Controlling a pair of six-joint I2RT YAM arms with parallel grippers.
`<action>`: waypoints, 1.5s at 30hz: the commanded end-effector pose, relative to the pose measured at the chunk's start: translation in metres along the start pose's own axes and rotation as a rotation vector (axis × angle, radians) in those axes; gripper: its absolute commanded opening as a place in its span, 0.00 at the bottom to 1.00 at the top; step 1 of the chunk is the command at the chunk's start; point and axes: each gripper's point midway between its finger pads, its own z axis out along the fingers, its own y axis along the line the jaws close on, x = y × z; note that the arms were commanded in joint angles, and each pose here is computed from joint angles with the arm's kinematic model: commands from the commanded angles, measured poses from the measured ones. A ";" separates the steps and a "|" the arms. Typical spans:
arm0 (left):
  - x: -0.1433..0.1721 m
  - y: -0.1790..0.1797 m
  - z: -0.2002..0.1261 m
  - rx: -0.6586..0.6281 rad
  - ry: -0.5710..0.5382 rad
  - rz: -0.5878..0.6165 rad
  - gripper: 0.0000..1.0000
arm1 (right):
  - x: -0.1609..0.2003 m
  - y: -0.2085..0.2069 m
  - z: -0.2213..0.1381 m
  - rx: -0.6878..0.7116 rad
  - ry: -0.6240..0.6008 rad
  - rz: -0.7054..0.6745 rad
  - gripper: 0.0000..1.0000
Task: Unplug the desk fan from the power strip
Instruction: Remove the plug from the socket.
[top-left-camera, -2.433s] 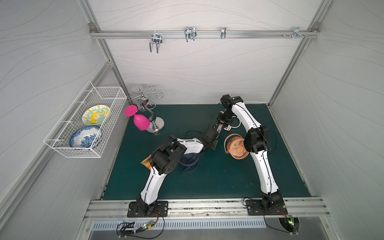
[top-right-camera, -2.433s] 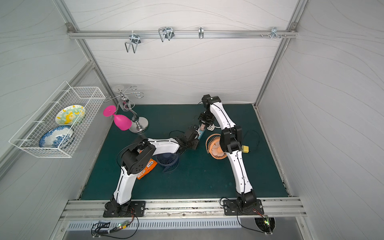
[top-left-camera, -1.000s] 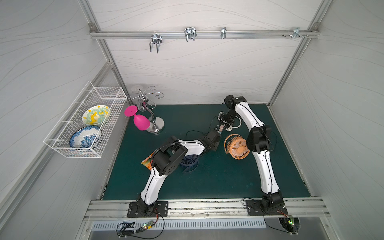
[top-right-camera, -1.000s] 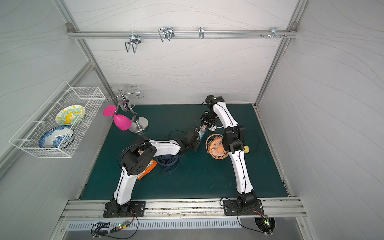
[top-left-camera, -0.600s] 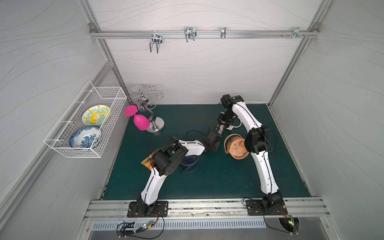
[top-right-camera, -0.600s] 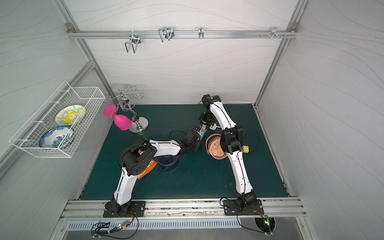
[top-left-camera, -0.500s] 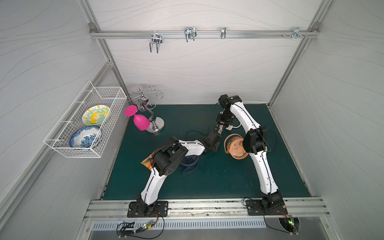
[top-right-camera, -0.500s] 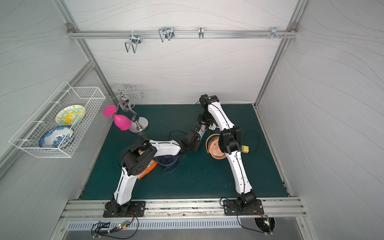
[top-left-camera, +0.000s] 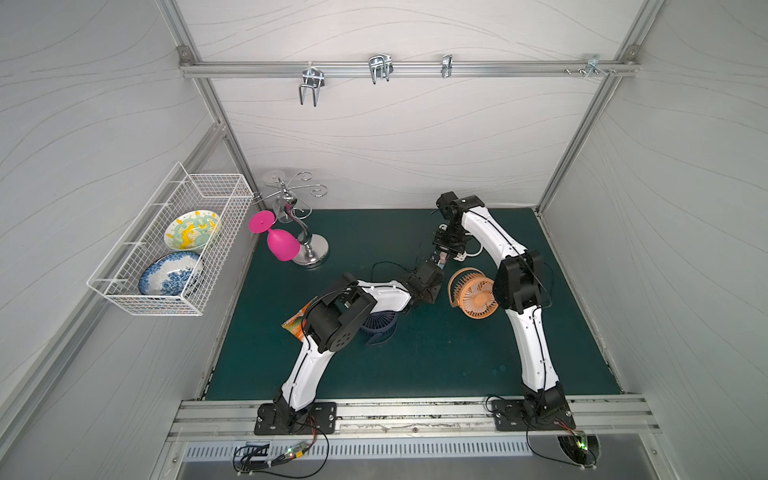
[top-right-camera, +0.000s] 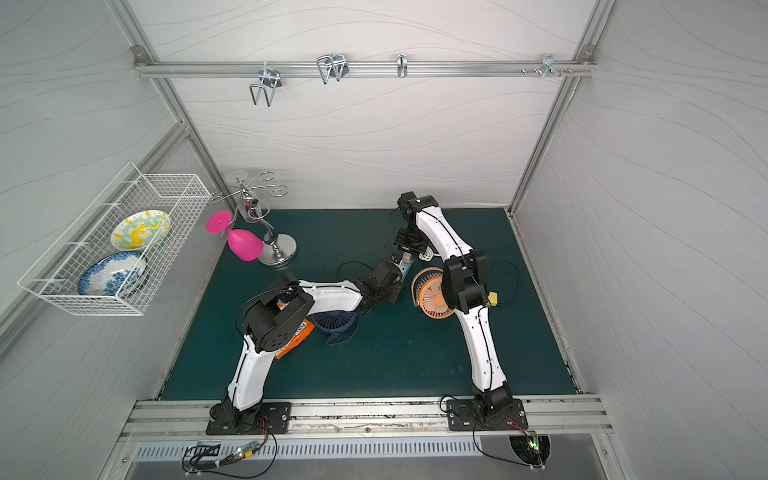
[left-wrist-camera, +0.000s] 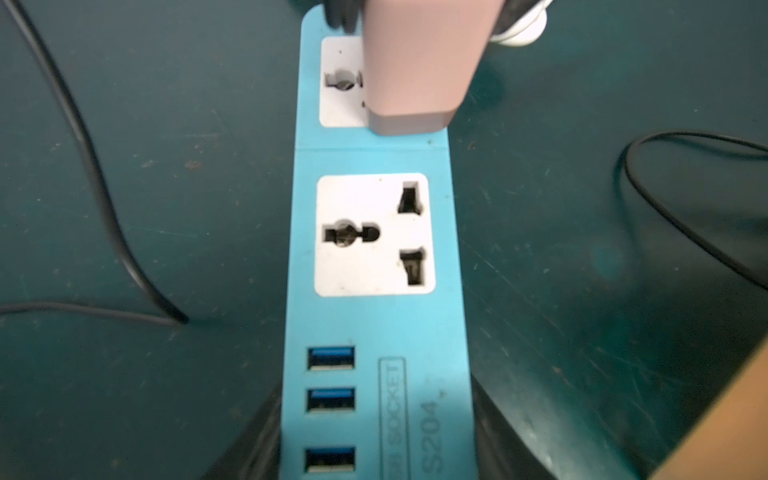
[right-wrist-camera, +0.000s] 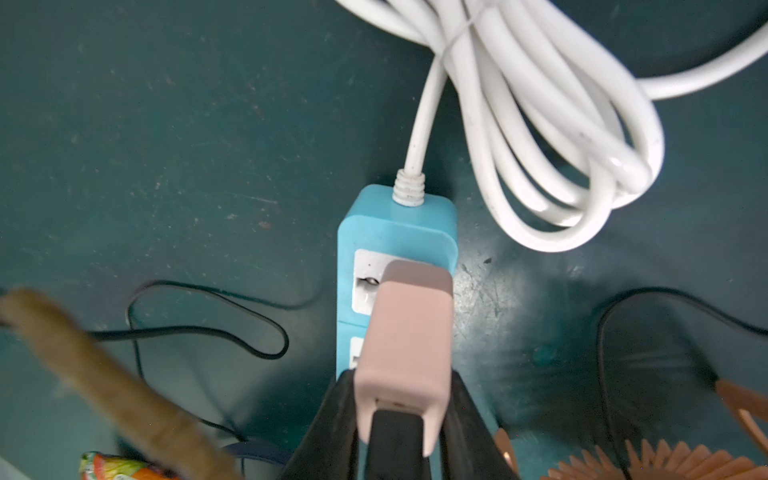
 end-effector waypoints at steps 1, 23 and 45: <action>0.100 -0.041 0.003 0.163 0.296 0.138 0.00 | -0.003 0.058 -0.053 -0.314 -0.017 0.027 0.00; 0.103 -0.042 0.003 0.166 0.300 0.139 0.00 | -0.024 0.045 -0.063 -0.461 0.045 0.168 0.00; 0.077 -0.054 -0.006 0.190 0.271 0.144 0.00 | 0.010 0.049 -0.025 -0.164 0.040 -0.138 0.00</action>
